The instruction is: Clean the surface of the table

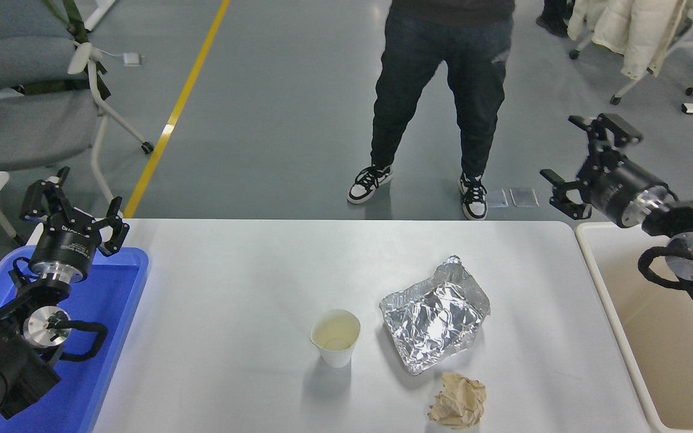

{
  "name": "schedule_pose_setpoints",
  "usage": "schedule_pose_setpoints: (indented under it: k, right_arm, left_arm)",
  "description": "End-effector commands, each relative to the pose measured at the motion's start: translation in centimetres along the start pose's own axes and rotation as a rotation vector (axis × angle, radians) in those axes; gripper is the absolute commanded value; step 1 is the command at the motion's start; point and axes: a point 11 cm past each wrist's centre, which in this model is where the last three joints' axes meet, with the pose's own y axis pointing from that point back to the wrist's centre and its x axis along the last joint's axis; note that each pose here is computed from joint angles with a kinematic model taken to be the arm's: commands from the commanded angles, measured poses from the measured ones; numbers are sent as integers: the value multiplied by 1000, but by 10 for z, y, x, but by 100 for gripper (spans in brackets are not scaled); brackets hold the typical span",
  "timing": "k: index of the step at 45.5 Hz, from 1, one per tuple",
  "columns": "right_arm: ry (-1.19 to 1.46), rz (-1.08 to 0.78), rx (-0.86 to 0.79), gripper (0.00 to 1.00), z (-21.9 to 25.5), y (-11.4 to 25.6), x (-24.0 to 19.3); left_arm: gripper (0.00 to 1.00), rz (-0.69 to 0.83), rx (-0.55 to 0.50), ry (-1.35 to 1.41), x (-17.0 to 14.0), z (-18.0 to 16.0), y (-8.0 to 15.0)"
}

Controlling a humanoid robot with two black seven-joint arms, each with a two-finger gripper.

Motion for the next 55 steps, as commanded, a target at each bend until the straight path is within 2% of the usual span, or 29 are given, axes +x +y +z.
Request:
schedule_pose_setpoints:
  k: [1,14,22,30,34,42,55]
  right_arm:
    - [201,-211,-44,100,-4,4,-68]
    - [541,-409,-72,100,-37,-12,-126]
    - [866,-605,-124,100,-26,-14,-183]
    - [1104,-723,-99,100,-21,-21,-232]
    - [1224,-798,-137,100,1,-21,-252]
    - [1403,-880,-159,100,38,-23,-267]
    - [1488,-885,-231,100,68,-38,-264]
  left_arm:
    - [100,0,0,1,0,0,0]
    - [100,1,0,0,0,0,0]
    - [100,-1,1,0,0,0,0]
    - [100,0,0,1,0,0,0]
    - [100,-2,1,1,0,0,0]
    - [100,-2,1,1,0,0,0]
    - [100,-1,0,0,0,0,0]
